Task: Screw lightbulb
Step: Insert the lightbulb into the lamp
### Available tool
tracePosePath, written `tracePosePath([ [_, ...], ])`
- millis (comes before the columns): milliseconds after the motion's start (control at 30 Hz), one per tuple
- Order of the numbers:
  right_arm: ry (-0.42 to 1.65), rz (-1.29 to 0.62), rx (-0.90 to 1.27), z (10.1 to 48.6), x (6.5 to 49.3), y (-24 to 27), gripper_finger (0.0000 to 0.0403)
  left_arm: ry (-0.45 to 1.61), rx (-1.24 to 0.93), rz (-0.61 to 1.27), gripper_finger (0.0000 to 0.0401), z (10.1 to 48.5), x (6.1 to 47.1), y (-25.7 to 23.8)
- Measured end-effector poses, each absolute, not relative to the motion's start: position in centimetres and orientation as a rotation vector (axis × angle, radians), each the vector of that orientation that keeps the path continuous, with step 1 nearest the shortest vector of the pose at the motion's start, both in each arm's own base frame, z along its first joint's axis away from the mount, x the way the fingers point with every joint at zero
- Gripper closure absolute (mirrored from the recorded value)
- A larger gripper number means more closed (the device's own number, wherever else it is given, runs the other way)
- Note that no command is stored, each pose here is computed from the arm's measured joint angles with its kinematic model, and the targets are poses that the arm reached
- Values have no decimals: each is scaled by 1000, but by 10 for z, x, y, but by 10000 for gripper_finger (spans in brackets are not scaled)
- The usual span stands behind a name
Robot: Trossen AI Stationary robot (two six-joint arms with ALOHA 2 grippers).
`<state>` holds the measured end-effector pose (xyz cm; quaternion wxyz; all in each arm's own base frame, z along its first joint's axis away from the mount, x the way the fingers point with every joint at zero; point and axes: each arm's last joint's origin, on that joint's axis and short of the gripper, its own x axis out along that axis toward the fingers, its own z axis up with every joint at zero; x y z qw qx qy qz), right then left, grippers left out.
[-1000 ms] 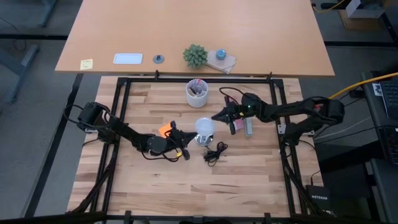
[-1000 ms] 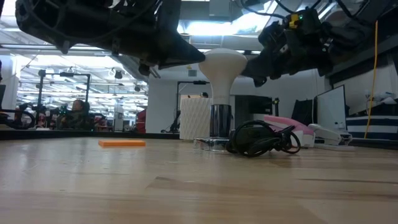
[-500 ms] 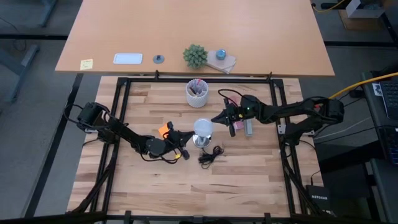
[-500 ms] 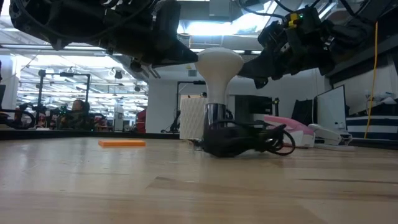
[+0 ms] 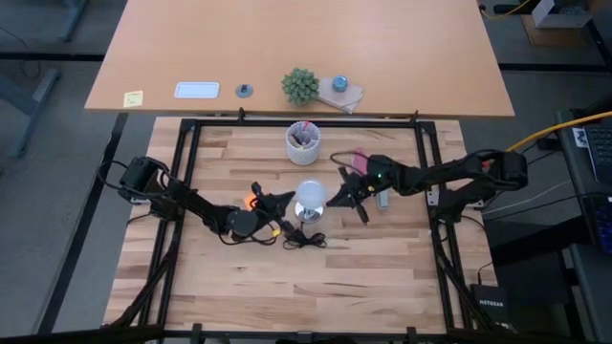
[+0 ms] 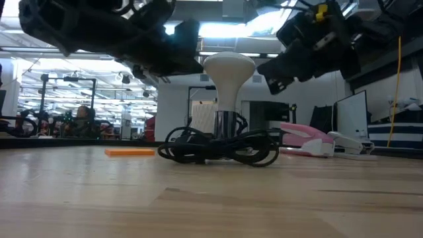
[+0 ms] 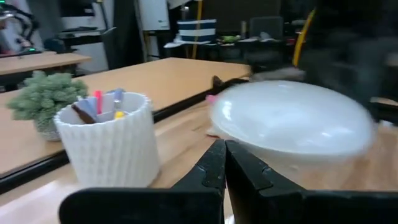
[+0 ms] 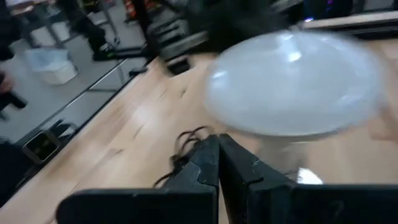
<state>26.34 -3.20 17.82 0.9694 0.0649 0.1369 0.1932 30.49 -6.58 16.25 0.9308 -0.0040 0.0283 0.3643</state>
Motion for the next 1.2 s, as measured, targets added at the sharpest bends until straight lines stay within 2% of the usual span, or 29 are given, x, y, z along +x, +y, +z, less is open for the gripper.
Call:
tracePosePath([
  [267,258,374,74,179,266,-15,398,62,47,789,400,168,301,-71],
  [467,186,330,45,198,260,-16,398,53,87,796,400,180,292,-86],
  [633,87,230,-46,223,248,-18,398,46,84,745,400,182,288,-99],
  [800,43,38,-158,240,237,-22,398,33,47,619,400,182,288,-107],
  [967,96,-115,-204,234,239,-30,398,23,-18,439,400,181,293,-106],
  [1067,164,-115,-193,222,243,-37,398,26,-42,376,400,180,296,-102],
  [1200,195,-70,-180,210,250,-40,398,29,-47,389,400,179,299,-95],
])
